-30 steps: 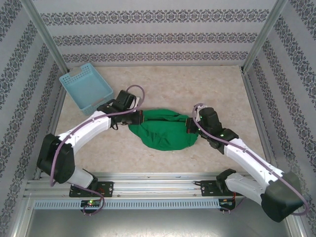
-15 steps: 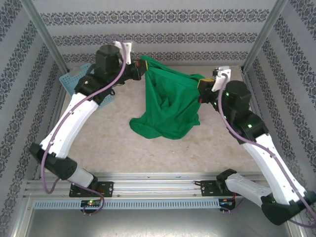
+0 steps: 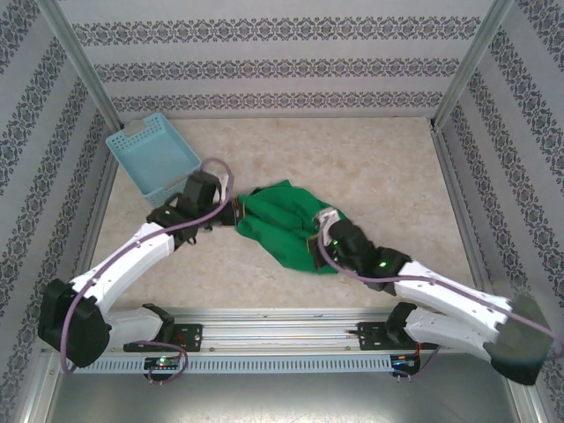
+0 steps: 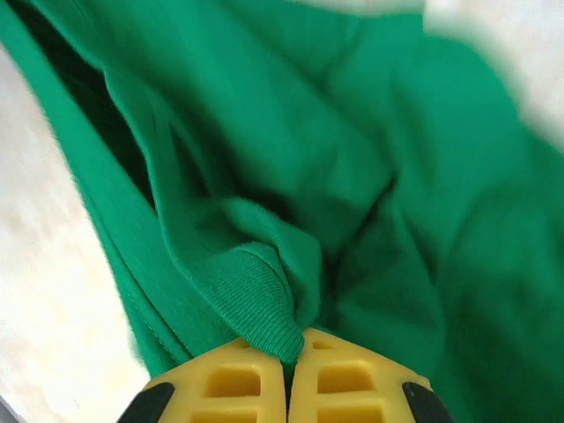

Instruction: Fold the inside-out t-shirt

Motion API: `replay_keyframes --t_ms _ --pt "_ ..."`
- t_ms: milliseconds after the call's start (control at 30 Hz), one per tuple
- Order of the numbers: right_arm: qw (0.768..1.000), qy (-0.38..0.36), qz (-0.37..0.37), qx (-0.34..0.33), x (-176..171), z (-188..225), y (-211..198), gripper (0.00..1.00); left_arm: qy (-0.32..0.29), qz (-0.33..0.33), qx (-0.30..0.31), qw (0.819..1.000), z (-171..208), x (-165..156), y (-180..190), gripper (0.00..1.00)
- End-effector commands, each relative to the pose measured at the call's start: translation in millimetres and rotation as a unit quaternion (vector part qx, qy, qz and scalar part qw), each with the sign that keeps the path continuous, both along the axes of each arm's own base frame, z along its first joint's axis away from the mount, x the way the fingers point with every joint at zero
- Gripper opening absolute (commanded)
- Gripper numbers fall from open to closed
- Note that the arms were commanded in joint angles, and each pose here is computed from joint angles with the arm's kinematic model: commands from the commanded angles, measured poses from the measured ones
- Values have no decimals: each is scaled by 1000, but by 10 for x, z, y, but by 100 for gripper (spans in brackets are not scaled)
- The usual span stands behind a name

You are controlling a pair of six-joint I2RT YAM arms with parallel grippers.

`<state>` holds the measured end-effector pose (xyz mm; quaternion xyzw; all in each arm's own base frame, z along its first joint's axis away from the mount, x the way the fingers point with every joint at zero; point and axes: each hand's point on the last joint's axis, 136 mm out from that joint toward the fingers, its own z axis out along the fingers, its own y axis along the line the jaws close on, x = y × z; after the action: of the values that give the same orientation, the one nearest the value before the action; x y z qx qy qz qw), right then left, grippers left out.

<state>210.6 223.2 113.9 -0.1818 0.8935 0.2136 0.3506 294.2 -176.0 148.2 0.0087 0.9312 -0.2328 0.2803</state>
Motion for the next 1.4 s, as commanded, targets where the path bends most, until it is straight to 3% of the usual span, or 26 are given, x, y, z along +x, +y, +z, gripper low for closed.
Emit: replay_keyframes --t_ms 0,167,267,333,433,533,667,800,933,1067,1367 --pt "999 6 -18 40 39 -6 159 1 27 57 46 997 -245 -70 289 0" --pt "999 -23 0 25 119 241 220 25 24 79 71 994 -209 -10 394 4" --pt "999 -50 -5 19 162 460 162 48 12 90 72 993 -96 29 423 19" --pt "998 -61 -27 10 201 549 29 57 14 108 86 990 -63 5 511 29" --pt "994 -66 -84 -4 288 586 -259 62 19 142 108 984 11 -92 678 39" --pt "987 -42 -157 -7 386 490 -614 64 7 144 87 986 124 -197 613 42" --pt "963 31 -265 41 510 231 -1013 66 10 92 43 995 107 -291 125 45" --pt "935 92 -324 114 612 -16 -1154 66 12 33 9 999 -9 -288 -520 51" --pt "924 117 -334 148 696 -102 -1102 67 30 -3 -15 999 -148 -204 -993 54" --pt "936 139 -289 146 760 -161 -899 69 45 -34 -10 998 -246 -150 -1293 57" --pt "957 141 -234 102 782 -300 -616 71 71 -58 9 996 -467 -71 -1485 60"
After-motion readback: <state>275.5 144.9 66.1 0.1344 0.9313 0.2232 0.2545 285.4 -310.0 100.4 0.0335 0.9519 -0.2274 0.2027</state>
